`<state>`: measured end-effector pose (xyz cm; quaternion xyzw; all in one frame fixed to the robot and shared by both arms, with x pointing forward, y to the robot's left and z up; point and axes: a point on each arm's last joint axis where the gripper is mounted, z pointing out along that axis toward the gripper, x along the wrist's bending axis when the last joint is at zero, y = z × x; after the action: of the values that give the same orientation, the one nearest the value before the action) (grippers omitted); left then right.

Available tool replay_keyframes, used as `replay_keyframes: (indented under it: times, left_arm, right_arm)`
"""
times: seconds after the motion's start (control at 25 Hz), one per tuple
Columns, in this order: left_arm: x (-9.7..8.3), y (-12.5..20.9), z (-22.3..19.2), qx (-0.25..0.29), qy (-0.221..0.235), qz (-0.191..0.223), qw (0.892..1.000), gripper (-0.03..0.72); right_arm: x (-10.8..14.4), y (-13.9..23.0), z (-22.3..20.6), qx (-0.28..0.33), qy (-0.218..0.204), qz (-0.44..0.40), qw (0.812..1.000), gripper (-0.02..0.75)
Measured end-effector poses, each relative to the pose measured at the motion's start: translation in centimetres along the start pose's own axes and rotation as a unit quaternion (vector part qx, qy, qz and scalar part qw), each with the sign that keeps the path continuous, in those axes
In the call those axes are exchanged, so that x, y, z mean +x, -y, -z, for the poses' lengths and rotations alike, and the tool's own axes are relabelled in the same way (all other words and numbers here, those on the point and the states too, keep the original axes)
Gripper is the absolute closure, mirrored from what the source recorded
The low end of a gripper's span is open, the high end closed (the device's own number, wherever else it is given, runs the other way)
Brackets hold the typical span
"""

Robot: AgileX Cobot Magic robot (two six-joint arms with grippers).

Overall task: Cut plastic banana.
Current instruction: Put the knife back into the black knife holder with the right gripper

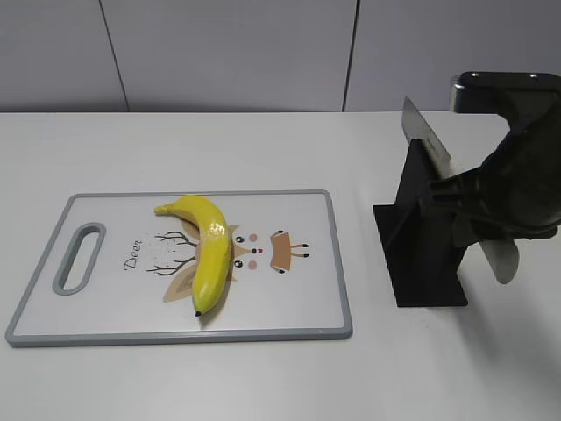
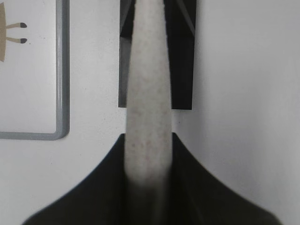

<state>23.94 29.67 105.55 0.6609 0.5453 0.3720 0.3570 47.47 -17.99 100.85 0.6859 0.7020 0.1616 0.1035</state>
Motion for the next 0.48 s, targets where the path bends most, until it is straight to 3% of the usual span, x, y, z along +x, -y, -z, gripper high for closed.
replay_keyframes:
  times: [0.28, 0.4, 0.48]
  left_arm:
    - [0.0, 0.0, 0.0, 0.0, 0.0, 0.0, 1.0, 0.178]
    - [0.0, 0.0, 0.0, 0.0, 0.0, 0.0, 1.0, 0.18]
    - [0.0, 0.0, 0.0, 0.0, 0.0, 0.0, 1.0, 0.181]
  right_arm:
    - [0.09, 0.01, -0.92, 0.013, 0.007, 0.002, 1.0, 0.568]
    - [0.08, 0.02, -0.92, 0.014, 0.007, 0.002, 1.0, 0.419]
    - [0.06, 0.04, -0.91, 0.016, 0.009, 0.003, 1.0, 0.252]
